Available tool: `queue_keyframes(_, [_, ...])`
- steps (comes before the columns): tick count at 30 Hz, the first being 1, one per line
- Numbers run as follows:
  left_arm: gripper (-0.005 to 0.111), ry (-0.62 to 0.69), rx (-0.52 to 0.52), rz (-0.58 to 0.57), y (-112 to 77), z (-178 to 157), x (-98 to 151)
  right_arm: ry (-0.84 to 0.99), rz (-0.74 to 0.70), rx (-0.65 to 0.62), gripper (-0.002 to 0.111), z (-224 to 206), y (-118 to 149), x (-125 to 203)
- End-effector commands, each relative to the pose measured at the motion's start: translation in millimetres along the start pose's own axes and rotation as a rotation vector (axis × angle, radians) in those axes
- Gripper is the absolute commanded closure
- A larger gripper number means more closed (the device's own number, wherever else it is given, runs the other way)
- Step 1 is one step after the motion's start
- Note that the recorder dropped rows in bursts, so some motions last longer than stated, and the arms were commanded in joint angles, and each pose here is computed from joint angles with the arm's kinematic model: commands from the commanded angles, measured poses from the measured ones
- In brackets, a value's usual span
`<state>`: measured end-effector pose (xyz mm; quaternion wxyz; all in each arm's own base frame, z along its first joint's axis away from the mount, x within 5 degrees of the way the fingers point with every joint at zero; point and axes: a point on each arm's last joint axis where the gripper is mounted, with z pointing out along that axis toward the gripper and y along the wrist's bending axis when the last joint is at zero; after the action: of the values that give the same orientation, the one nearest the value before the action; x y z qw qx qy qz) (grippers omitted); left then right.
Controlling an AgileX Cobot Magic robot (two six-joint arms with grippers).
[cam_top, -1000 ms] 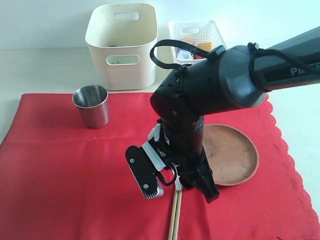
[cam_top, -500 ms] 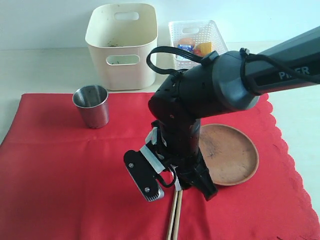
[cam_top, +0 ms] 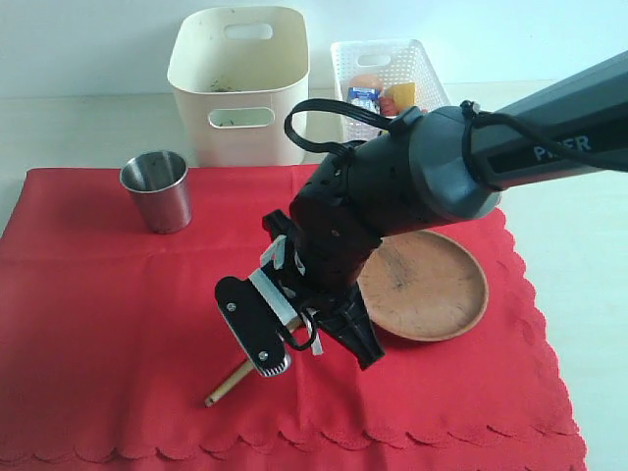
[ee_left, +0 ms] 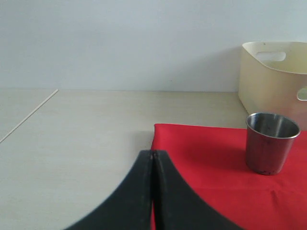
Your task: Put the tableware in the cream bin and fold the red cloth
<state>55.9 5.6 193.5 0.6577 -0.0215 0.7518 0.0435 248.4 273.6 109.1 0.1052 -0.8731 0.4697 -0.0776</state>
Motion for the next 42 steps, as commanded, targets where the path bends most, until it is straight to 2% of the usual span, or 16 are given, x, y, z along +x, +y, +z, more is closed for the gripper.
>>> queue_keyframes(1, [0.107,-0.009,0.0,-0.008,0.0,0,-1,0.015,0.006,-0.069,0.106,15,10,0])
queue_keyframes(10, [0.107,-0.009,0.0,-0.008,0.0,0,-1,-0.007,0.009,-0.02,0.106,15,5,-2])
queue_keyframes(14, [0.107,-0.009,0.0,-0.008,0.0,0,-1,-0.026,0.022,0.019,0.088,15,2,-3])
queue_keyframes(15, [0.107,-0.009,0.0,-0.008,0.0,0,-1,-0.028,0.025,0.02,0.08,15,1,-4])
queue_keyframes(18, [0.107,-0.009,0.0,-0.008,0.0,0,-1,-0.041,0.115,0.013,0.062,15,2,-5])
queue_keyframes(21, [0.107,-0.009,0.0,-0.008,0.0,0,-1,-0.042,0.16,0.012,0.056,15,2,-5])
queue_keyframes(28, [0.107,-0.009,0.0,-0.008,0.0,0,-1,-0.037,0.176,-0.005,0.058,14,2,-5])
queue_keyframes(36, [0.107,-0.009,0.0,-0.008,0.0,0,-1,-0.09,0.23,-0.082,0.081,-8,-19,-15])
queue_keyframes(42, [0.107,-0.009,0.0,-0.008,0.0,0,-1,-0.137,0.249,-0.125,0.082,-23,-32,-23])
